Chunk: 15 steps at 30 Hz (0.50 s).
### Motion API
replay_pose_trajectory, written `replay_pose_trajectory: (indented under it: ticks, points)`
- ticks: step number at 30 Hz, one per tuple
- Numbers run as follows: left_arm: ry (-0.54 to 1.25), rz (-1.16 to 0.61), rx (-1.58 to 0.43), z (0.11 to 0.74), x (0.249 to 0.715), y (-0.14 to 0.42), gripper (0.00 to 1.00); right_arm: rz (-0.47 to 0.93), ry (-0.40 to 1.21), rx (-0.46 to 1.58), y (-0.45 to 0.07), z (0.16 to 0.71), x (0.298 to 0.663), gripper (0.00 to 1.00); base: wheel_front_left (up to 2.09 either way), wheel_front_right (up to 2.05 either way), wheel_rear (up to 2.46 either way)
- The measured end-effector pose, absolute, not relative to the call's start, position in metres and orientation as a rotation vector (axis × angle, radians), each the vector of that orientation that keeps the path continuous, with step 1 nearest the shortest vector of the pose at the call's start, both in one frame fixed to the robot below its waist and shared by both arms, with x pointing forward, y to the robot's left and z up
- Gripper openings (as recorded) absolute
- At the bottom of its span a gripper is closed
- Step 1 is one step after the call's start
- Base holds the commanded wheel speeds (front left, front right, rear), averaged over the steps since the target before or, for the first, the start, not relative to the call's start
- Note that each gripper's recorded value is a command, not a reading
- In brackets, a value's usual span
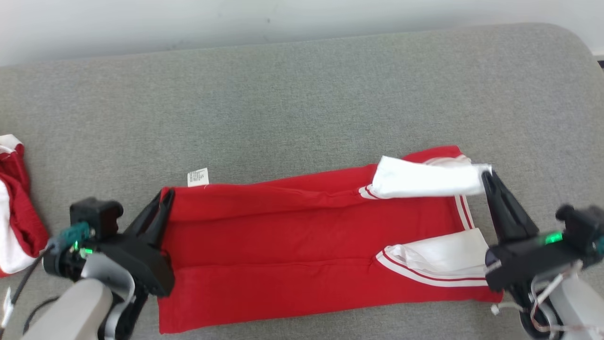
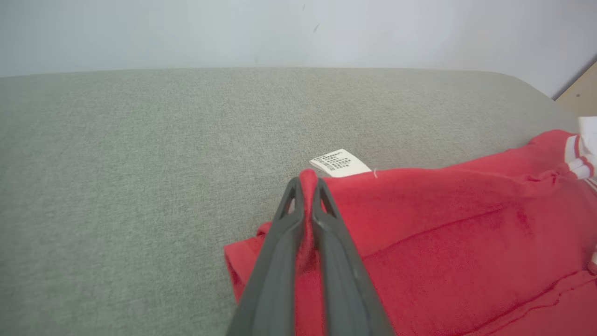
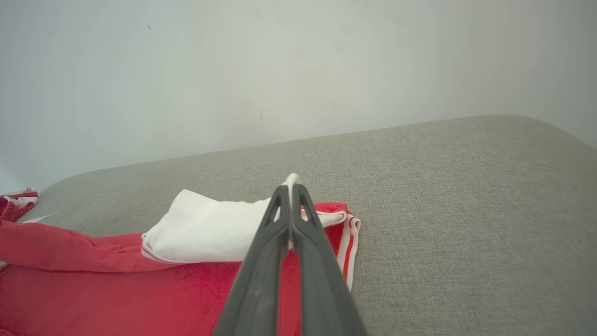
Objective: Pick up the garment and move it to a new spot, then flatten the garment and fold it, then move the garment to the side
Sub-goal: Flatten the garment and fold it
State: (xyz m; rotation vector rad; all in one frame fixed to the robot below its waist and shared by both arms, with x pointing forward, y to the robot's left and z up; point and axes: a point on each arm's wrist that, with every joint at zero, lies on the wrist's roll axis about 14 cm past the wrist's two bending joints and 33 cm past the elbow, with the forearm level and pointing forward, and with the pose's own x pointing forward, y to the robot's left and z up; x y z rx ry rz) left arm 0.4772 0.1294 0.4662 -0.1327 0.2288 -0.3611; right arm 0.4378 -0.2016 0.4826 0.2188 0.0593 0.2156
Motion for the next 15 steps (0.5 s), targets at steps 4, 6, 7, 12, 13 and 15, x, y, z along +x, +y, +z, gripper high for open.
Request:
replay_pose_trajectory:
  ticks: [4,6,7,12,13,15]
  points:
    - [0.209,-0.328,-0.158,0.465,0.464,0.134,0.0,0.182,0.094,0.244,-0.204,0.466,0.416,0.0,0.0,0.0,0.0]
    - [0.206,-0.315,-0.166,0.463,0.458,0.135,0.0,0.181,0.126,0.241,-0.201,0.457,0.407,0.0,0.0,0.0,0.0]
    - [0.2,-0.307,-0.172,0.463,0.455,0.136,0.38,0.175,0.129,0.238,-0.202,0.456,0.404,0.0,0.0,0.0,0.0]
    - [0.163,-0.255,-0.195,0.467,0.448,0.147,1.0,0.143,0.12,0.258,-0.206,0.457,0.397,1.0,0.0,0.0,0.0]
    - [0.163,-0.255,-0.195,0.467,0.448,0.147,1.0,0.143,0.12,0.258,-0.206,0.457,0.397,1.0,0.0,0.0,0.0]
    - [0.148,-0.219,-0.208,0.469,0.446,0.155,1.0,0.136,0.114,0.263,-0.208,0.46,0.397,1.0,0.0,0.0,0.0]
